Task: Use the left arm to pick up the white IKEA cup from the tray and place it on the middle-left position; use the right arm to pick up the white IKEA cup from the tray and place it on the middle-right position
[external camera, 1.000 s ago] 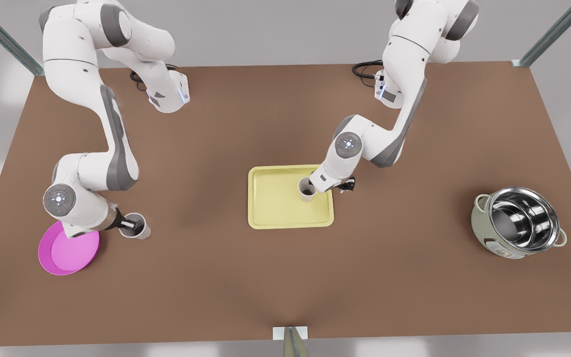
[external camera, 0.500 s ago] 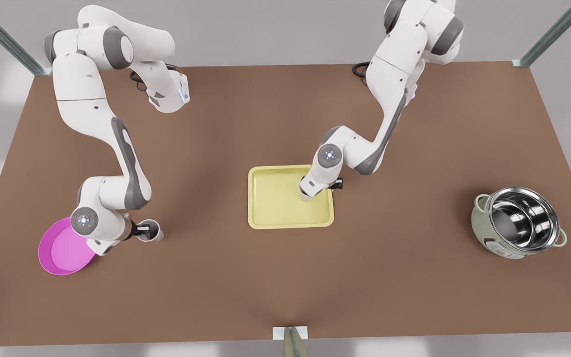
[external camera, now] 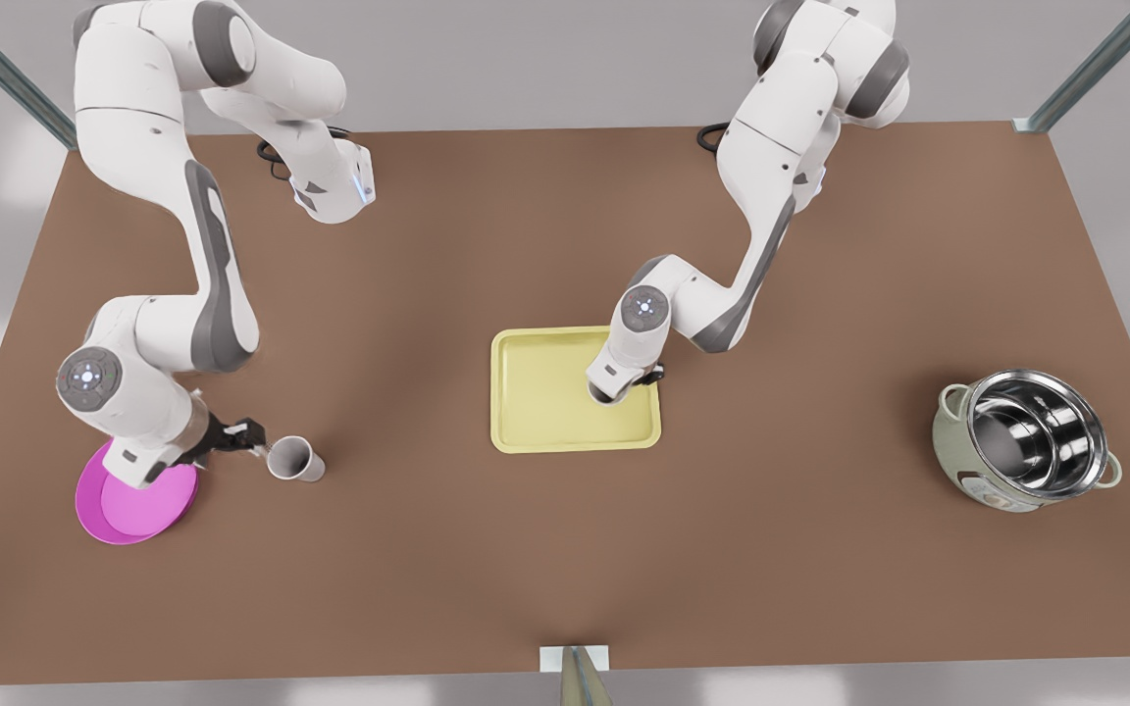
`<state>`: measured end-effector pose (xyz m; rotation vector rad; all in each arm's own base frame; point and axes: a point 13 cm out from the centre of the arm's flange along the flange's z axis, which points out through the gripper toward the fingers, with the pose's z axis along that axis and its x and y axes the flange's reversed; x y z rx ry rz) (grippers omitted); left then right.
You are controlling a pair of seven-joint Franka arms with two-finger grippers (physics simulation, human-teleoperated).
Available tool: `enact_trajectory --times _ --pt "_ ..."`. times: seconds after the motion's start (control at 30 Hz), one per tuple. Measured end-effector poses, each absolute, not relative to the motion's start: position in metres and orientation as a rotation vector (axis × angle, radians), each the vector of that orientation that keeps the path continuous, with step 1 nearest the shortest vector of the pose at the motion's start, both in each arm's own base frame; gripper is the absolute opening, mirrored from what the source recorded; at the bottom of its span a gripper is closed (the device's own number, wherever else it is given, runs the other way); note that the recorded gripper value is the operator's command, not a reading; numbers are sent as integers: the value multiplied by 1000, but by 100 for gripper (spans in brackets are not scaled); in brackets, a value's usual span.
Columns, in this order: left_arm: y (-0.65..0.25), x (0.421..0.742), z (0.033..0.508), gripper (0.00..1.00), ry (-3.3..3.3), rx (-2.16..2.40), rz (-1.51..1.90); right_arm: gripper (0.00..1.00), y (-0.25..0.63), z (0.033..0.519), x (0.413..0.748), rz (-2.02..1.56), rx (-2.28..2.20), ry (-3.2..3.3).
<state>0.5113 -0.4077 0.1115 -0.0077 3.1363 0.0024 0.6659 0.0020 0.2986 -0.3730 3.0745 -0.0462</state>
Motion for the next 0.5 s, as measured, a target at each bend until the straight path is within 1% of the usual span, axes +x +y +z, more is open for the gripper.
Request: enact_trajectory --times 0.07,0.13,0.17,0.2,0.23,0.3,0.37,0.43,0.5 --pt "-410 523 126 19 3117 -34 -16 100 2 380 645 -58 -366 3024" --pt "-393 546 149 19 3091 -96 -25 100 -2 465 614 -61 -342 2976" --pt "-371 561 156 19 3075 -136 -1 100 -5 494 604 -60 -329 2963" --pt "-343 577 160 19 3058 -180 35 100 -8 511 596 -56 -317 2964" --pt "-311 594 162 20 3039 -228 76 100 -12 518 590 -52 -306 2978" --pt "-230 607 150 20 3027 -330 158 100 -20 507 584 -43 -290 3036" --pt "-161 623 152 20 2999 -422 162 100 -27 500 577 -37 -272 3078" --pt "-115 630 143 20 2978 -465 139 100 -32 497 572 -32 -257 3105" --pt "-89 631 127 20 2955 -455 119 100 -35 495 567 -29 -248 3124"
